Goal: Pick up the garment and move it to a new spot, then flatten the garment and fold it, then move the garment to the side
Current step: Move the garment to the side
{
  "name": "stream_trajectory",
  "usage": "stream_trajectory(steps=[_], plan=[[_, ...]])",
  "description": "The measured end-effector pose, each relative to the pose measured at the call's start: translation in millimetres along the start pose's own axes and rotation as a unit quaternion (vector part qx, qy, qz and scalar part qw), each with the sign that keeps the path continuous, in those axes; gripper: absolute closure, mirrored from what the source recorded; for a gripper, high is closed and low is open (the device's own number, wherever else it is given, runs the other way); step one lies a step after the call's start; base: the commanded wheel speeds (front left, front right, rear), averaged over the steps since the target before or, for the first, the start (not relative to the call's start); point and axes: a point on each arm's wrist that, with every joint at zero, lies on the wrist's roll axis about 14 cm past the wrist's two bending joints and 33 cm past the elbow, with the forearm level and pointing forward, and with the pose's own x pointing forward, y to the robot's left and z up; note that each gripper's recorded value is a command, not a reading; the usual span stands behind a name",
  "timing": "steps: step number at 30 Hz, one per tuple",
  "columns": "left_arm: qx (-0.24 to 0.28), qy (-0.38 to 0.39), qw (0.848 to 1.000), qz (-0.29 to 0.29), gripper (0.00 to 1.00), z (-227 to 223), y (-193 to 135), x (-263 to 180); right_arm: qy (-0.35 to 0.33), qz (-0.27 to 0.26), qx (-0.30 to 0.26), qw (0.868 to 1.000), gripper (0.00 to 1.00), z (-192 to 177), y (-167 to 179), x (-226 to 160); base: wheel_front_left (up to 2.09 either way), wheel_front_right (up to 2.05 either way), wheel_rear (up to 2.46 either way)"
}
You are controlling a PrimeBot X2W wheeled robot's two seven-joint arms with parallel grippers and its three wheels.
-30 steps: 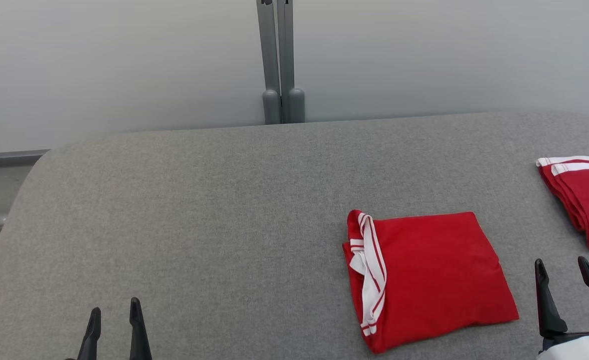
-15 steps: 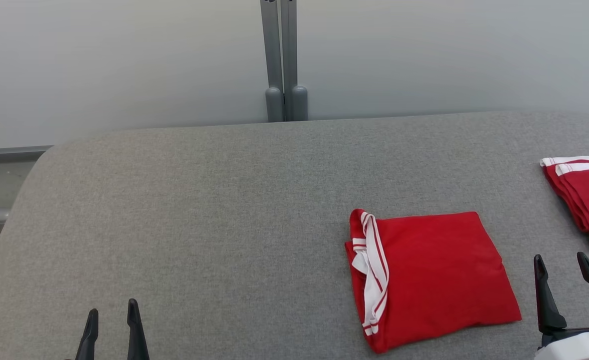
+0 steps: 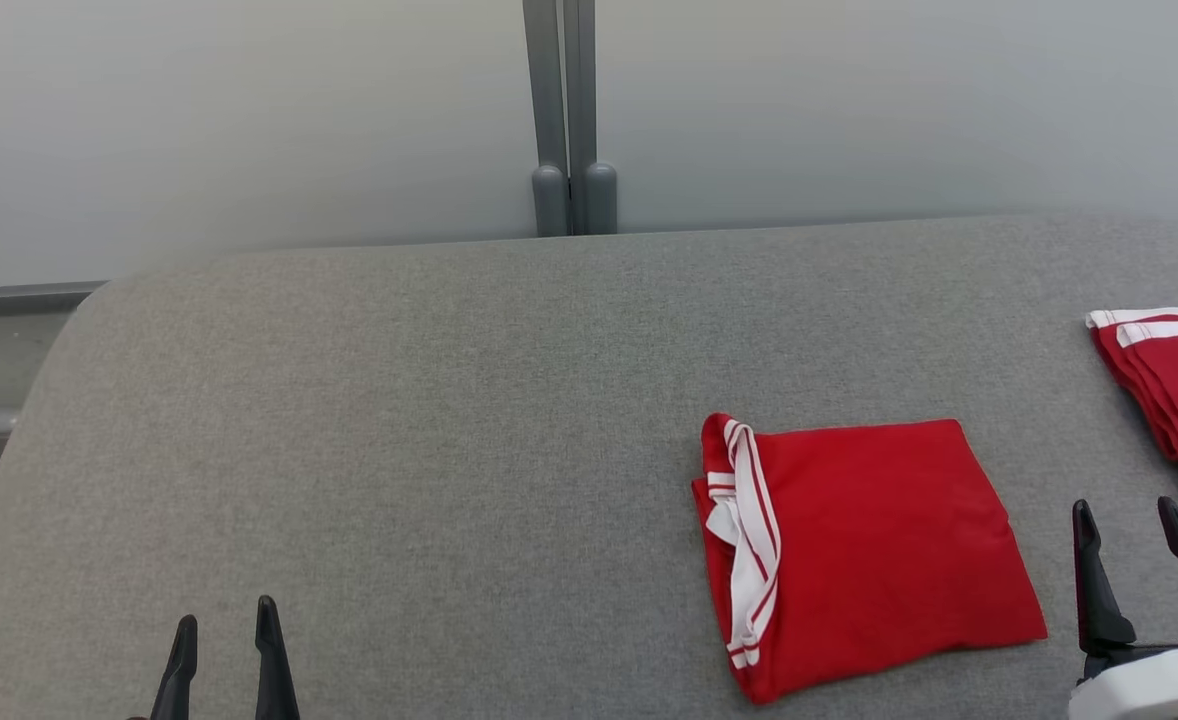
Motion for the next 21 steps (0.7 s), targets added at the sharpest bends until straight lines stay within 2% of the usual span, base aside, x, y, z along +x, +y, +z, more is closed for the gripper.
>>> stream_trajectory(steps=[3,6,9,16,17,19,21], plan=[[0.001,0.005,1.000,-0.001,0.00,-2.6,0.4,0.7,0.039,0.016,0.019,0.999,0.00,-23.4,5.0,8.1,0.00,0.00,0.00],[0.006,0.011,1.000,-0.006,0.00,-6.1,-1.6,0.7,0.117,0.026,0.049,0.992,0.00,-52.5,7.8,20.2,0.00,0.00,0.00],[0.007,0.011,1.000,-0.003,0.00,-6.3,-0.3,2.6,0.184,0.038,0.047,0.981,0.00,-70.4,7.0,37.1,0.00,0.00,0.00],[0.008,0.021,1.000,0.017,0.00,-11.3,10.9,-0.4,0.305,0.076,0.065,0.947,0.00,-115.2,36.3,47.7,0.00,0.00,0.00],[0.008,0.022,1.000,0.019,0.00,-11.8,11.9,0.2,0.319,0.071,0.081,0.942,0.00,-120.5,37.6,49.7,0.00,0.00,0.00],[0.009,0.023,0.999,0.020,0.00,-12.4,12.9,2.0,0.345,0.073,0.065,0.933,0.00,-130.3,36.2,50.2,0.00,0.00,0.00],[0.010,0.027,0.999,0.022,0.00,-14.2,14.0,3.4,0.366,0.063,0.079,0.925,0.00,-137.9,34.3,53.1,0.00,0.00,0.00]])
